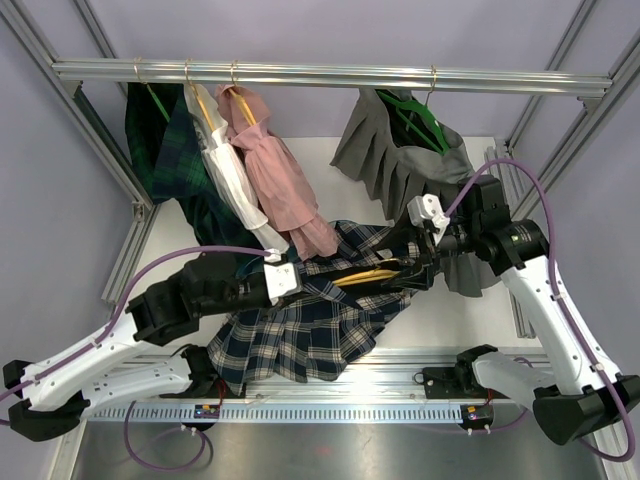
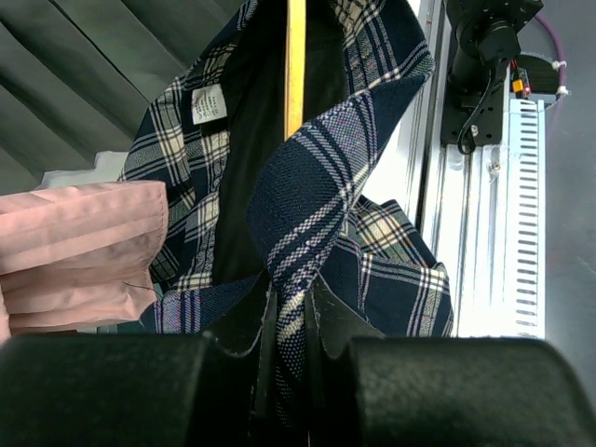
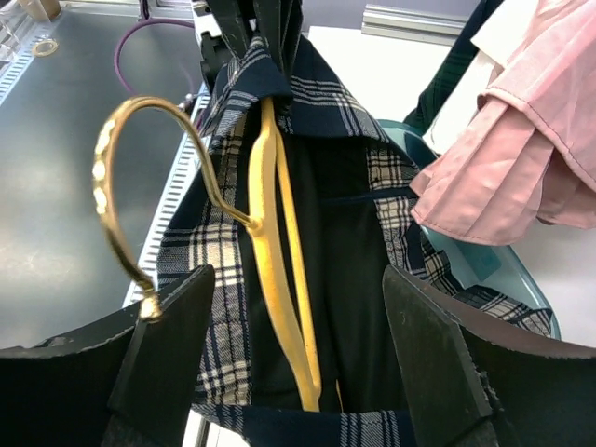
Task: Remove the skirt from the hanger
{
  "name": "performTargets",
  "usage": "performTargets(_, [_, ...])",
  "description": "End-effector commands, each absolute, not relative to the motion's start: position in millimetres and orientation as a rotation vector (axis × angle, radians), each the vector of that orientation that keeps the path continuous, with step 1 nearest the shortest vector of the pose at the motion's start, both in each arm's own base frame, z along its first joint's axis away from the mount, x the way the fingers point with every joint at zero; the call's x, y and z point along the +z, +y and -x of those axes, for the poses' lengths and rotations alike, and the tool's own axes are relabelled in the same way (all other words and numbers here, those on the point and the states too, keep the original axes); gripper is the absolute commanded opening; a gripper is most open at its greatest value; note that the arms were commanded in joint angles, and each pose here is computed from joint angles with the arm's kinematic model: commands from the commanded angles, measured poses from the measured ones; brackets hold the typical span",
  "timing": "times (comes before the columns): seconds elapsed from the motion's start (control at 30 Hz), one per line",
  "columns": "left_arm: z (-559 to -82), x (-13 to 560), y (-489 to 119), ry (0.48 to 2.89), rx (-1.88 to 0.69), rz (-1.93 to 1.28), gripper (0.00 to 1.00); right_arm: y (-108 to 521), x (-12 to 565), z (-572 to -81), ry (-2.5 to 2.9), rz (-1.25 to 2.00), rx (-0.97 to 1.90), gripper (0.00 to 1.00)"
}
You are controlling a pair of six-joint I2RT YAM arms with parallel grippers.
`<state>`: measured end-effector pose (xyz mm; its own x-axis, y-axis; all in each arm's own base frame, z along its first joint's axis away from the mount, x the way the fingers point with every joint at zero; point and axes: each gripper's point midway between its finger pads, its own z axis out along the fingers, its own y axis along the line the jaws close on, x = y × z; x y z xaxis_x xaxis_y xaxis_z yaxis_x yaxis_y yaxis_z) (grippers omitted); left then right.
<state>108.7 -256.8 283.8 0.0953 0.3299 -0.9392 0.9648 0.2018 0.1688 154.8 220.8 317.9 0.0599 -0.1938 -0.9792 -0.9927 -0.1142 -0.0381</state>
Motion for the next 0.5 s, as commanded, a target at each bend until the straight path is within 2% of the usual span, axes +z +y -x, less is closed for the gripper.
performTargets(0.0, [-109.5,346.4,-268.7,1.237,-0.829,-1.207,0.00,221.1,325.0,-145.2,1.199,1.485,1.144,0.79])
performTargets(0.2, [-107.7,354.7,-272.2,1.201,-0.867,-1.168,0.00,227.4,310.8,-158.1,1.274,1.471,1.107,0.67])
performTargets(0.23, [-107.9,358.8,-272.9,1.190,-0.876,-1.153,0.00,229.4,310.2,-158.1,1.268,1.479,1.107,0.61])
performTargets(0.3, [-108.3,360.1,-275.8,1.182,-0.890,-1.139,0.00,231.3,310.1,-158.9,1.262,1.486,1.112,0.54])
performTargets(0.33, [-108.9,356.1,-277.5,1.194,-0.899,-1.133,0.00,232.1,310.4,-158.4,1.242,1.501,1.104,0.45])
performTargets(0.43, [-111.8,358.6,-279.4,1.189,-0.914,-1.089,0.00,231.0,308.9,-153.2,1.229,1.528,1.107,0.29])
performTargets(0.47, [-113.1,357.6,-280.1,1.194,-0.916,-1.076,0.00,230.3,309.1,-151.8,1.221,1.537,1.102,0.14])
